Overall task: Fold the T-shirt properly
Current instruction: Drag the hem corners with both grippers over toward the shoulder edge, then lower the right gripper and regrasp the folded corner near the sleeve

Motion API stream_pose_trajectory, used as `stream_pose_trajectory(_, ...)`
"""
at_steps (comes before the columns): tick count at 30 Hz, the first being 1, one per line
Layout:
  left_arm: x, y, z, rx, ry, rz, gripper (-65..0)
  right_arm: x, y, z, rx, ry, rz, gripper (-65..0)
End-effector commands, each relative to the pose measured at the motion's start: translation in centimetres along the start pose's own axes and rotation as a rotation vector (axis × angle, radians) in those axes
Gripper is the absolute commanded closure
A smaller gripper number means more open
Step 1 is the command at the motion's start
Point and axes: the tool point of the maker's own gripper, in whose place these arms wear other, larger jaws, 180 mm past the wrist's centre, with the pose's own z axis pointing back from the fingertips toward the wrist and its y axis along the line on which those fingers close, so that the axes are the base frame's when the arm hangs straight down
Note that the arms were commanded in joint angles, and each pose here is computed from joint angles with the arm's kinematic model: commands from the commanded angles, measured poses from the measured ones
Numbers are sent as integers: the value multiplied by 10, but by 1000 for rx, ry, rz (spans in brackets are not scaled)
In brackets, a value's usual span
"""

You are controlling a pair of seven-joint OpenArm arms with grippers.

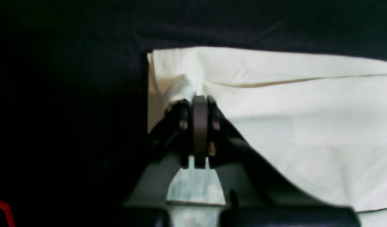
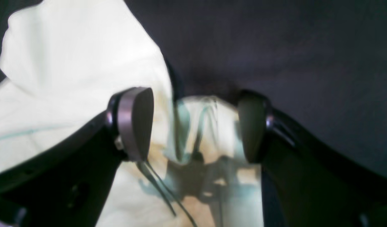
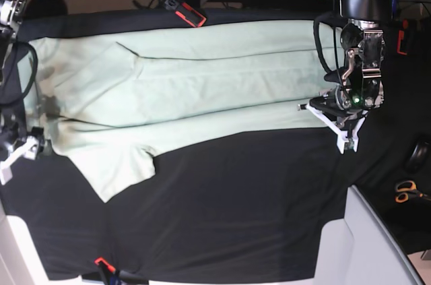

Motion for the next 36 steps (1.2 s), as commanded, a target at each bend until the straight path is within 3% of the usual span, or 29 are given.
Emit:
stream_pose_trajectory(1,17,8,4,21,-44,-8,0,27,-4,6,-3,-63,9,-414)
stream_pose_trajectory(8,17,7,4,20,-44,-7,0,39,21,-31,54,1,30,-416)
stream_pose_trajectory(15,10,10,3,25,-33,-5,0,17,19,-54,43,30,-28,-550)
stream_pose_trajectory(21,9,11,3,25,-32,-5,0,11,21,-57,40,41,4,-548)
stream_pose_trajectory(32,9,9,3,23,-31,-4,0,-10,77,-79,124,118,114,-540)
stream_pose_trajectory(36,9,9,3,23,-31,-4,0,-7,80,-80,128,116,130,-416)
